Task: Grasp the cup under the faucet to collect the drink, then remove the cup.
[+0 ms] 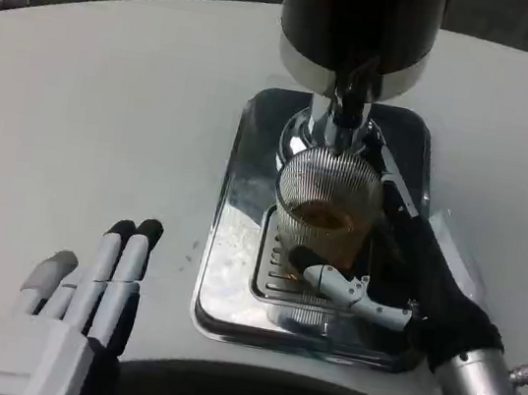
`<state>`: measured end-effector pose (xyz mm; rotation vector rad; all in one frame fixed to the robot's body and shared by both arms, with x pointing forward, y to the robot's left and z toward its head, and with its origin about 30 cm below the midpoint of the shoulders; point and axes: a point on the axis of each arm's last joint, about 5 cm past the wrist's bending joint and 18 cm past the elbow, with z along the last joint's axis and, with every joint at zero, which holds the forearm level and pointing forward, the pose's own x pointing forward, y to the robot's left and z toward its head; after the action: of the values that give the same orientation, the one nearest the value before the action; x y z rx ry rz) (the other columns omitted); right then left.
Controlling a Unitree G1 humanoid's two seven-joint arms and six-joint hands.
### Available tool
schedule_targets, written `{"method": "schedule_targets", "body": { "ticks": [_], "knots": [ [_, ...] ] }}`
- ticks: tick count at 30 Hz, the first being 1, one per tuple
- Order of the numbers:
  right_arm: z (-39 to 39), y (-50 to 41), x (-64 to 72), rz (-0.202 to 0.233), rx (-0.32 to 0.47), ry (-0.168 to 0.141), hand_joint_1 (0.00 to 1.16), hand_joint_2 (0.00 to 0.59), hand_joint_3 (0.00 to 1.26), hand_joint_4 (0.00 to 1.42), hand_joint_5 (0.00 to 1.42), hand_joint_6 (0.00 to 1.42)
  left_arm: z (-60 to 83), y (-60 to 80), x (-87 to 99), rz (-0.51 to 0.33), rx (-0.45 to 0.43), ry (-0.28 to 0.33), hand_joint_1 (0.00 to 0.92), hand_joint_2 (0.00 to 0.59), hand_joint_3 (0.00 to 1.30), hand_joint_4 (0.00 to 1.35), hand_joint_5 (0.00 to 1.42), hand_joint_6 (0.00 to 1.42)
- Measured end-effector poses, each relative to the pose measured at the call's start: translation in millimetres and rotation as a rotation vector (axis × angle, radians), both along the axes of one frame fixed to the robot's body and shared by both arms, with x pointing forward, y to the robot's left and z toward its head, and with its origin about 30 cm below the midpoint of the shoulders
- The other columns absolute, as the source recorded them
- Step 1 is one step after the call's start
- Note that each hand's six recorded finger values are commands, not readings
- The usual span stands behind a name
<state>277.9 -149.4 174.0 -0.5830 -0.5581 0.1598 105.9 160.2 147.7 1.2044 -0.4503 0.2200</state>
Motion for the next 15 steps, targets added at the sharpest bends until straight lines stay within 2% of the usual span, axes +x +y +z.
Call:
{"method": "schedule_targets", "body": {
  "ticks": [15],
  "knots": [
    [1.3,4.4,6.4,0.003,0.027,-0.006,0.7,0.187,0.01,0.1,0.21,0.32,2.6,0.4,-2.1,0.015,-0.006,-0.001,0.0,0.132,0.04,0.0,0.2,0.08]
  ]
}}
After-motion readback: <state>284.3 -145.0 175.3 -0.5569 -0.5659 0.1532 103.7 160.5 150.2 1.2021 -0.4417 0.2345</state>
